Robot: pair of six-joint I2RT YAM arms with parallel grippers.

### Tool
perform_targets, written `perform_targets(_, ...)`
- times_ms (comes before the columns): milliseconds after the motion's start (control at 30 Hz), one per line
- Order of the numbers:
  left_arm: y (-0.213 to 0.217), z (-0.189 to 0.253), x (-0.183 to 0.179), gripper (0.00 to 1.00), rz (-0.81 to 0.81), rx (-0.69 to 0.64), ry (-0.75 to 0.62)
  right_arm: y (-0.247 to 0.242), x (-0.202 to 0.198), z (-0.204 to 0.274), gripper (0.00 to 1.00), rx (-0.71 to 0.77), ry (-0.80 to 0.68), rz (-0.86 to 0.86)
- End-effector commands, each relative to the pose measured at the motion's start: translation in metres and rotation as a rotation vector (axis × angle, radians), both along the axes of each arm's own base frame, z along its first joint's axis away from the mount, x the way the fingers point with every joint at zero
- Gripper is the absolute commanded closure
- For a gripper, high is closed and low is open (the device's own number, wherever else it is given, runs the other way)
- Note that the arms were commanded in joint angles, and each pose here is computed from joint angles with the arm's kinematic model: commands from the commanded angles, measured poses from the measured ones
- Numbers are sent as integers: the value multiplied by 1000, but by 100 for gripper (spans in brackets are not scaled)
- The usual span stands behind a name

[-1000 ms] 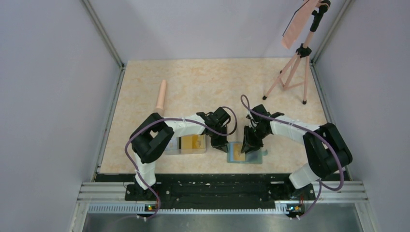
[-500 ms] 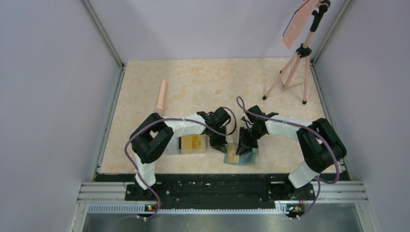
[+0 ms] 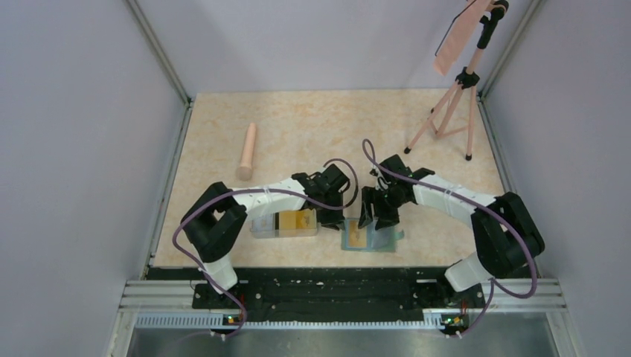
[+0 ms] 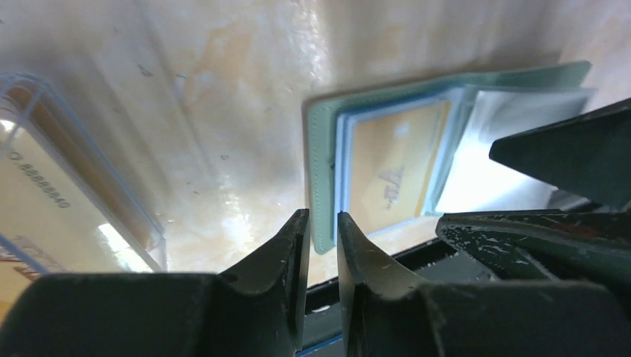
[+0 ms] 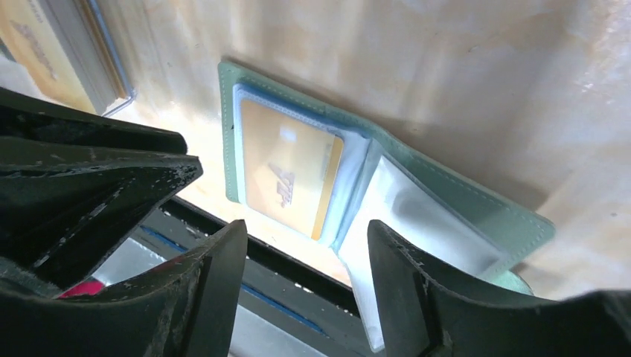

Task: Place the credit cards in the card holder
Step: Insert the credit card into the card holder.

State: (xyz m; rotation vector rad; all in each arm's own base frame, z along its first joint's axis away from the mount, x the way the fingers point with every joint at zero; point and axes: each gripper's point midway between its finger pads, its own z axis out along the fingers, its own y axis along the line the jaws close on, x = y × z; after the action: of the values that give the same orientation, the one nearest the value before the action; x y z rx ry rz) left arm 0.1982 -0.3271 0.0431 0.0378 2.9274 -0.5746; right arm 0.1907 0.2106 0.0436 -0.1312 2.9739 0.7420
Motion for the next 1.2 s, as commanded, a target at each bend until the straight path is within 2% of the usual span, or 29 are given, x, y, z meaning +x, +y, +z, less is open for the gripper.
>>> perform_targets(0, -24, 22, -2, 74, -22, -184, -37, -3, 5, 22, 43, -5, -107, 37)
perform_targets(133, -32, 16, -5, 74, -35, -225, -18, 1, -2, 16, 72, 37, -90, 51)
perform_targets(167, -34, 15, -6, 74, -39, -236, -13, 2, -4, 12, 76, 41, -79, 50)
perform_targets(400, -39, 3, -8, 74, -48, -244, 16, -4, -16, -19, 95, 8, -1, 36)
perform_targets(600, -33, -10, -8, 75, -44, -180, 36, -10, -19, -30, 100, -31, 24, 30)
perform_targets(733, -22, -17, -8, 75, -32, -100, 33, -11, -19, -32, 100, -39, 29, 27)
perform_targets(967, -25, -16, -8, 74, -59, -66, 25, -11, -19, -33, 100, -39, 32, 30)
perform_targets(1167, -51, -1, -8, 76, -114, -173, 6, -9, -19, -31, 100, -30, 34, 36)
